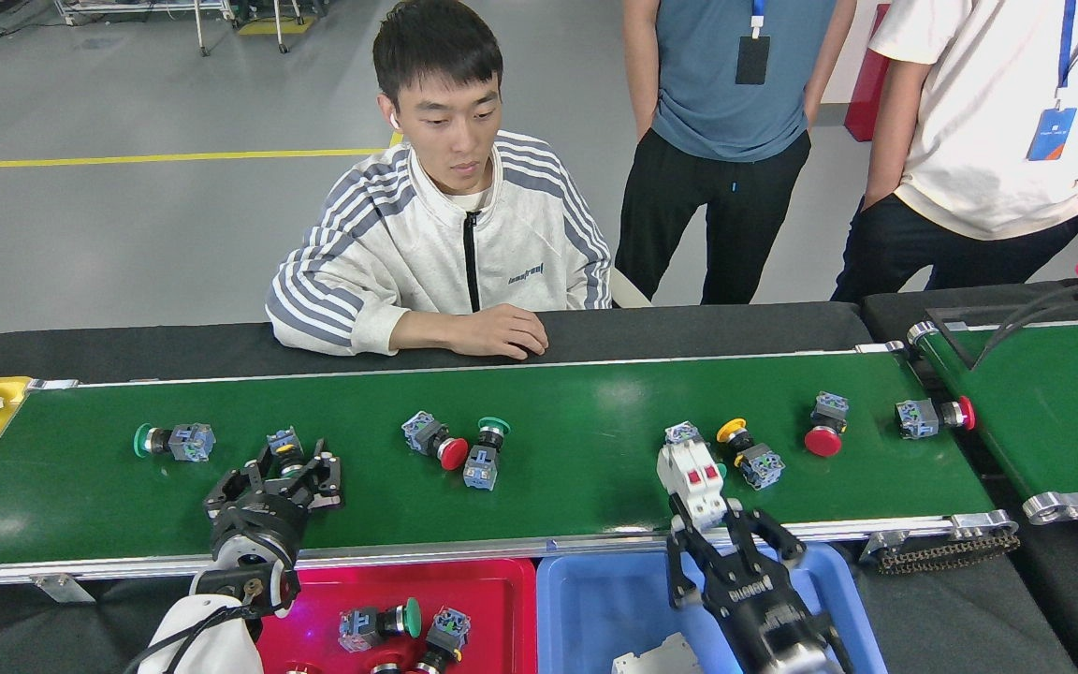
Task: Pick switch part from conveyor to tray
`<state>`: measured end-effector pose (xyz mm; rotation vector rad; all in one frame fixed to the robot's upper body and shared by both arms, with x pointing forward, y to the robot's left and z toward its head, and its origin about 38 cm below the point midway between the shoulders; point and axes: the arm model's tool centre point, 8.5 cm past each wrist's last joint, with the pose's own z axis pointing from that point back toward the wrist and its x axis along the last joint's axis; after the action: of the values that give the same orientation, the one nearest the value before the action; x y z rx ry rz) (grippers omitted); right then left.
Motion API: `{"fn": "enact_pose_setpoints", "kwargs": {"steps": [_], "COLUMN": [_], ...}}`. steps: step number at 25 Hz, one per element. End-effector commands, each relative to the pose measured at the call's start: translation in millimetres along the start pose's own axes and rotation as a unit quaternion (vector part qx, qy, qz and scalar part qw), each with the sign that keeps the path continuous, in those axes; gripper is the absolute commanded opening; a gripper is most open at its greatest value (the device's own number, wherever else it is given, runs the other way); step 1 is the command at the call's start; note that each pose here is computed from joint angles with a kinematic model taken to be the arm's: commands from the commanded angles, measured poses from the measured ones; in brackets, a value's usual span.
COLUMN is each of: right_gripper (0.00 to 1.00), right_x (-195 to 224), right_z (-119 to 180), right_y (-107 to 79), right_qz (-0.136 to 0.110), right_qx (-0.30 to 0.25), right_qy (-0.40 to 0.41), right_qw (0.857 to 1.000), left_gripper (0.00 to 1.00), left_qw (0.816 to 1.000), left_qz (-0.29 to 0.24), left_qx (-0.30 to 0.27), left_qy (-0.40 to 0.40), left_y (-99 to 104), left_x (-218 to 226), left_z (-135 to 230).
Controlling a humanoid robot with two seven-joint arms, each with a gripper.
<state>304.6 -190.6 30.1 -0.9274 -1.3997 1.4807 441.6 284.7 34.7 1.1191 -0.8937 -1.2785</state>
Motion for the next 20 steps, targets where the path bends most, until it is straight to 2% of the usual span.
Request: {"fn": "enact_pose_setpoints", "kwargs": {"steps": [1,2,5,7,9,10,11,12,14,17,19,20], "right_gripper": [0.99,0.99,0.99,0.99,0.99,0.99,0.99,0.99,0.99,0.99,0.99,0.99], "right_x": [-7.5,-13.8,-34.5,-43.1,-38.2,-34.5,-35.8,-38.1,-35.4,-10.0,-3.5,-4.0], "right_z": [8.5,15.0,19.3,14.5,8.8,4.8,2.3,0.0,-12.3,-30.9,-41.8,-45.4], "right_y": [-3.7,-0.9,-11.8,-20.6,-23.0,-23.4,-23.6,-25.9,-30.0,-23.1,-25.4,-25.5], "right_qz": [0.004,0.006,-0.003,-0.037,-0.075,-0.089,-0.091,-0.089,-0.072,-0.047,-0.043,-0.039], "right_qx": [-0.012,-0.007,-0.022,-0.044,-0.06,-0.06,-0.055,-0.053,-0.042,-0.004,0.012,0.022], "right_qy": [-0.008,-0.002,0.03,0.063,0.096,0.112,0.126,0.133,0.144,0.126,0.119,0.114], "right_qw": [1.0,1.0,0.999,0.996,0.991,0.988,0.986,0.986,0.986,0.991,0.992,0.992], "left_gripper": [0.09,0.09,0.1,0.17,0.41,0.61,0.93,1.0,1.0,1.0,1.0,1.0], "left_qw": [0.999,0.998,0.983,0.957,0.937,0.929,0.928,0.928,0.928,0.932,0.952,0.971], "left_qz": [-0.006,-0.01,-0.045,-0.069,-0.074,-0.075,-0.072,-0.069,-0.068,-0.067,-0.051,-0.038], "left_qx": [0.035,0.037,0.061,0.064,0.055,0.052,0.051,0.05,0.047,0.049,0.059,0.064], "left_qy": [-0.024,-0.046,-0.165,-0.273,-0.337,-0.358,-0.361,-0.362,-0.363,-0.354,-0.295,-0.228], "left_y": [9.5,6.4,7.3,-1.3,-14.9,-19.0,-21.1,-22.5,-24.9,-23.4,-17.1,-13.3], "left_x": [1.8,4.8,11.0,22.1,23.1,25.0,27.8,29.1,29.9,26.9,18.9,5.4], "left_z": [3.4,10.2,49.5,89.7,120.1,130.1,134.1,136.0,137.4,135.4,125.8,117.6]}}
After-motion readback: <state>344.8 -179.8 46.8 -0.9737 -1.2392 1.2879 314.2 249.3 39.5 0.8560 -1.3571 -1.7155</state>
